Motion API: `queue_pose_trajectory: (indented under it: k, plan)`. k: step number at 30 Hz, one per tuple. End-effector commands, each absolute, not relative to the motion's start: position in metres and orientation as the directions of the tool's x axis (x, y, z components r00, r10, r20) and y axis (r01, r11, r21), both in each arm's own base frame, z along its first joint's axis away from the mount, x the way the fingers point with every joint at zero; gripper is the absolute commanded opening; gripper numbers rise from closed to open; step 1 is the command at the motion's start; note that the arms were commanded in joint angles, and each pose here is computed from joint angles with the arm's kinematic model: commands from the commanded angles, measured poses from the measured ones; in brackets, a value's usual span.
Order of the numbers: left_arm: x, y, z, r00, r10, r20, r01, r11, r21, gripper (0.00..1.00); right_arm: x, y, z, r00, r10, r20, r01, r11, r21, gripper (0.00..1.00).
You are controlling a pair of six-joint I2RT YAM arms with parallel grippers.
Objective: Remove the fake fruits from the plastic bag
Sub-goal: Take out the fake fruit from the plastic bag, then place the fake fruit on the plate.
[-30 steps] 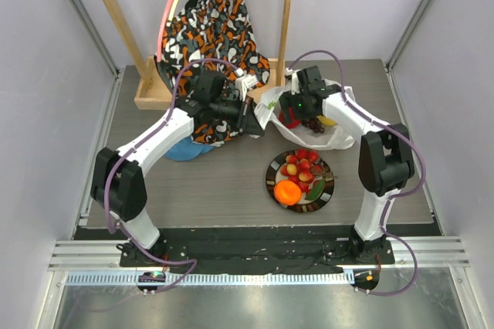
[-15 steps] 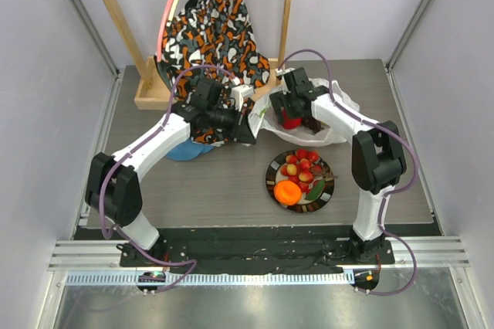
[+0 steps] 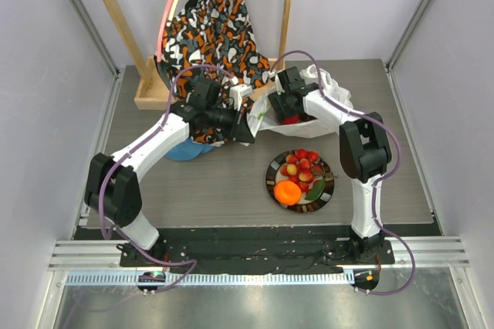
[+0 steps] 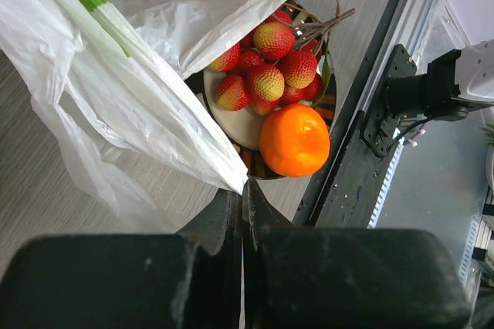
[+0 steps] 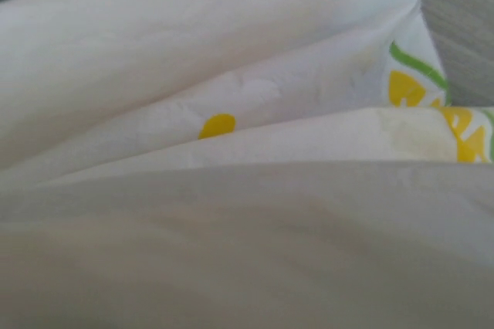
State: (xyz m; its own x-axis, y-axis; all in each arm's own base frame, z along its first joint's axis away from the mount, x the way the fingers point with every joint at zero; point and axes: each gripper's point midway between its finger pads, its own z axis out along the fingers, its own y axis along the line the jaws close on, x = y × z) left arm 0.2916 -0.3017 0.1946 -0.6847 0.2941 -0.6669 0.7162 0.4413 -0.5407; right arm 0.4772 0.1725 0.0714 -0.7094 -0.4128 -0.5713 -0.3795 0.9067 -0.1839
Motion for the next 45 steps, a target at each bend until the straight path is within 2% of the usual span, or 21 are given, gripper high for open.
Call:
queue_pose_trajectory:
  k: [1,5,13,15,16,18,19,23,26,34,39,45]
  plan:
    - [0.3,-0.307,0.221,-0.633,0.261,-0.728,0.756,0.409,-0.511,0.0,0.49,0.179,0.172,-0.566,-0.41,-0.716,-0.444,0.883,-0.155,0.44]
    - [0.314,-0.315,0.232,-0.629,0.231,-0.742,0.755,0.408,-0.513,0.0,0.45,0.18,0.232,-0.508,-0.409,-0.758,-0.519,0.848,-0.11,0.42]
    - [0.341,-0.332,0.259,-0.605,0.172,-0.777,0.763,0.402,-0.506,0.0,0.365,0.178,0.261,-0.419,-0.425,-0.802,-0.659,0.75,-0.053,0.41]
    - [0.345,-0.333,0.262,-0.611,0.159,-0.775,0.755,0.41,-0.511,0.0,0.343,0.184,0.261,-0.403,-0.43,-0.808,-0.713,0.701,-0.017,0.41]
    - [0.35,-0.333,0.265,-0.606,0.149,-0.781,0.754,0.423,-0.503,0.0,0.331,0.184,0.273,-0.345,-0.449,-0.824,-0.747,0.663,-0.048,0.4]
    - [0.354,-0.334,0.266,-0.601,0.145,-0.786,0.751,0.437,-0.495,0.0,0.302,0.188,0.274,-0.296,-0.505,-0.811,-0.813,0.579,-0.064,0.4]
    - [0.358,-0.333,0.265,-0.601,0.141,-0.787,0.746,0.452,-0.489,0.0,0.287,0.185,0.28,-0.21,-0.554,-0.806,-0.85,0.51,-0.129,0.4]
    - [0.359,-0.333,0.265,-0.609,0.131,-0.782,0.737,0.459,-0.497,0.0,0.208,0.17,0.24,-0.137,-0.738,-0.661,-0.959,0.267,-0.099,0.4]
    - [0.357,-0.333,0.269,-0.605,0.12,-0.787,0.739,0.452,-0.499,0.0,0.176,0.154,0.2,-0.082,-0.817,-0.571,-0.982,0.163,-0.092,0.4]
    - [0.345,-0.323,0.267,-0.59,0.141,-0.795,0.748,0.466,-0.473,0.0,0.15,0.144,0.139,0.063,-0.898,-0.435,-0.996,-0.029,-0.085,0.41]
    - [0.34,-0.317,0.263,-0.579,0.165,-0.799,0.756,0.476,-0.45,0.0,0.158,0.15,0.107,0.099,-0.916,-0.388,-0.993,-0.064,-0.101,0.4]
    - [0.34,-0.313,0.264,-0.563,0.175,-0.808,0.763,0.486,-0.426,0.0,0.169,0.162,0.093,0.099,-0.916,-0.388,-0.993,-0.066,-0.099,0.41]
